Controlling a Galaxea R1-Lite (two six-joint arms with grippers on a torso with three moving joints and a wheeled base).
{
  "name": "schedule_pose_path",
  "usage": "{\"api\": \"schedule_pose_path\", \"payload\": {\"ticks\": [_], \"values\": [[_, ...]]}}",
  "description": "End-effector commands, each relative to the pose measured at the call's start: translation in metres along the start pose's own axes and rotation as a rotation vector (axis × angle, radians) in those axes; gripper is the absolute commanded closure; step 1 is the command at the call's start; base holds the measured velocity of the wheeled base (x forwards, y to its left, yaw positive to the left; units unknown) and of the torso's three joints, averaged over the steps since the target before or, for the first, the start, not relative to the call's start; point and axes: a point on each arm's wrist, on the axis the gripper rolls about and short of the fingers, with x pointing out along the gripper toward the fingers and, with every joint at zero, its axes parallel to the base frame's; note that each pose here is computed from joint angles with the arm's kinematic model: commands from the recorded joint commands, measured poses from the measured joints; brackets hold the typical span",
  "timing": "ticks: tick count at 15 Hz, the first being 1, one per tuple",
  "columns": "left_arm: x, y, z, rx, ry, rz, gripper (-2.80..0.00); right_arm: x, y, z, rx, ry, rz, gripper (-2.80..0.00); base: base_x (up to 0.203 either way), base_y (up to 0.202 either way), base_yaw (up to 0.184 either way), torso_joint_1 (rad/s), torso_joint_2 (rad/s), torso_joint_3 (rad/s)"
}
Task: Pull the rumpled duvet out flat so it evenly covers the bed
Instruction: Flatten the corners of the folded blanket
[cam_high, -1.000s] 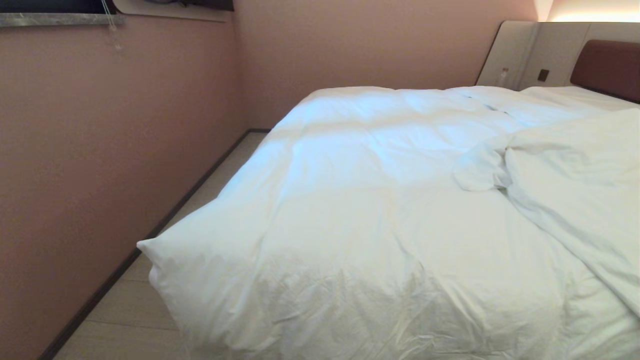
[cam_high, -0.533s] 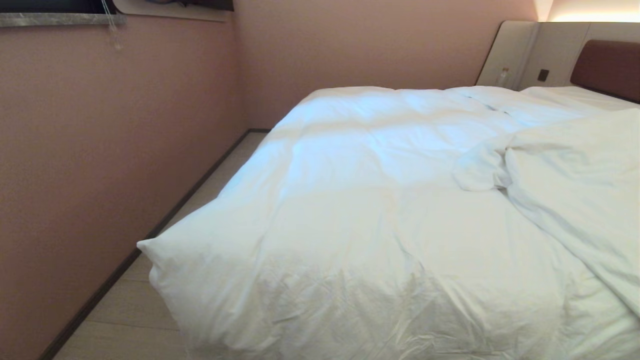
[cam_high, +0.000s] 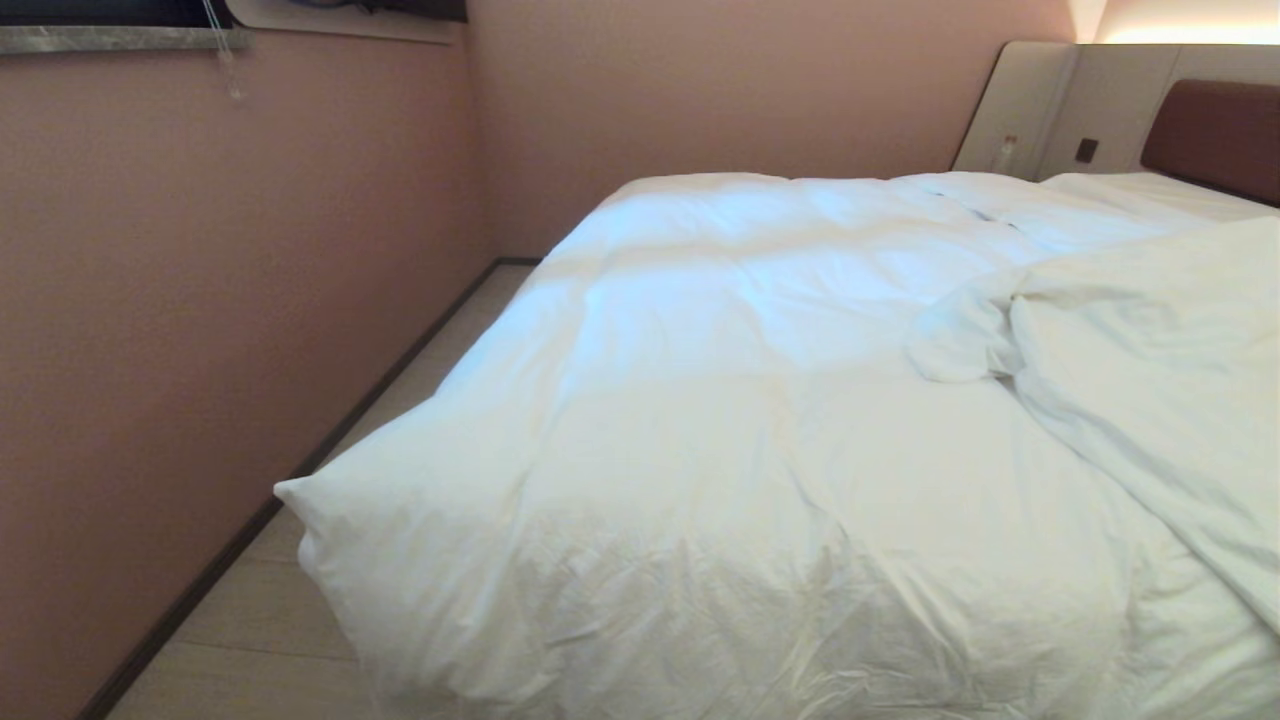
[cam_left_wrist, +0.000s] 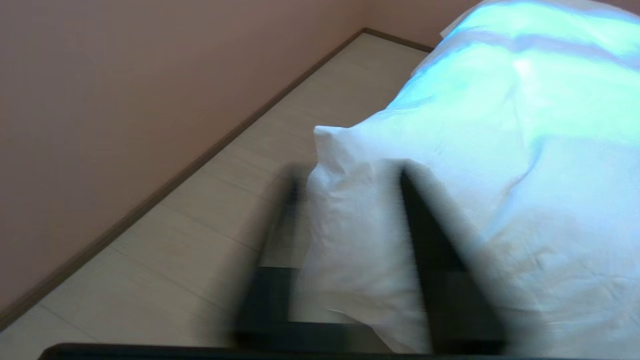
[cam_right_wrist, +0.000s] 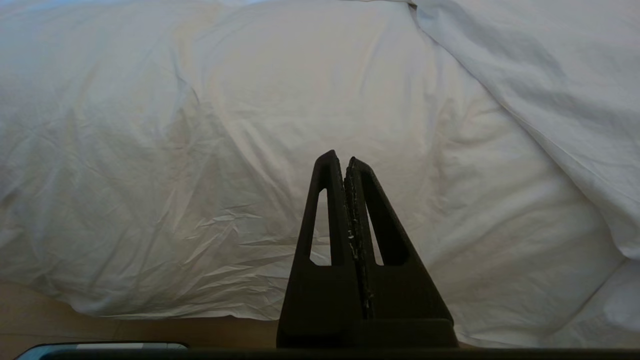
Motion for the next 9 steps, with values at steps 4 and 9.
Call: {"api": "schedule_pose_path", "payload": {"ticks": [4, 9], "values": [[0.004, -0.001, -0.005, -0.015, -0.017, -0.06, 0.0, 0.0, 0.0, 0.0, -0.001, 0.0, 0.0, 0.0, 0.0, 0.0, 0.0, 0.0, 0.0, 0.0], [0.01, 0.0, -0.018, -0.01, -0.04, -0.105, 0.0, 0.0, 0.0, 0.0, -0.001, 0.0, -0.001, 0.0, 0.0, 0.0, 0.0, 0.0, 0.0, 0.0]]}}
